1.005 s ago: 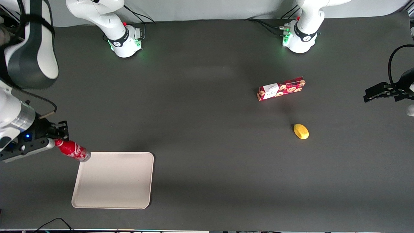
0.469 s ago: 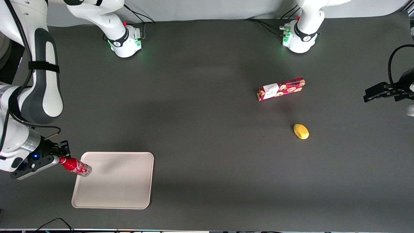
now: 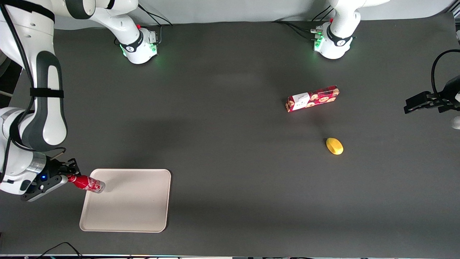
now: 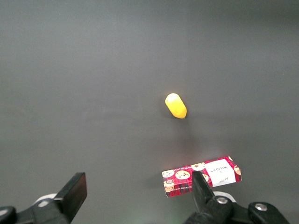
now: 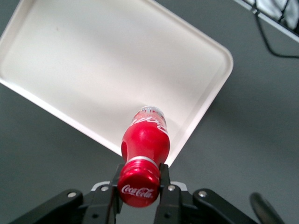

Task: Place coke bottle on tray
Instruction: 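Lower the bottle upright onto the tray corner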

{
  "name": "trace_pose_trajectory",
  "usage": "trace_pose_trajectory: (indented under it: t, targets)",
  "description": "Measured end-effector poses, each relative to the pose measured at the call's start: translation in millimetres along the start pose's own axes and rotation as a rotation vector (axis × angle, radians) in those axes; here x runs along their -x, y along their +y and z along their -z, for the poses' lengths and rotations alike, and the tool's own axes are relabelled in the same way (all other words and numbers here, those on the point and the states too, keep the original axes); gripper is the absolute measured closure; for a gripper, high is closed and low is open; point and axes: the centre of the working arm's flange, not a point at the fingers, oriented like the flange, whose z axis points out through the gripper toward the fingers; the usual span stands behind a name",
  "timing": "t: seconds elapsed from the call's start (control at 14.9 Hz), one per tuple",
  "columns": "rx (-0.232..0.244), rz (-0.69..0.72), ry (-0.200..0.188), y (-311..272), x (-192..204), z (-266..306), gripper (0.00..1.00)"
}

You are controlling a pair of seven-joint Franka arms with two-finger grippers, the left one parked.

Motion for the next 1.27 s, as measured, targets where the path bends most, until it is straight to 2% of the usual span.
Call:
trace_pose_trajectory:
  t: [0.34,1.07,1.14,1.27]
  targets:
    - [-0.006,-0.002,-0.042,7.6,4.2,-36.1,0.68]
    - [0.011,-0.007,-0.053,24.1,15.4,-36.4,0.68]
    - [0.010,-0.008,-0.052,24.3,15.5,-36.5,0.67]
    - [-0.007,-0.022,-0.034,26.5,17.2,-37.9,0.53]
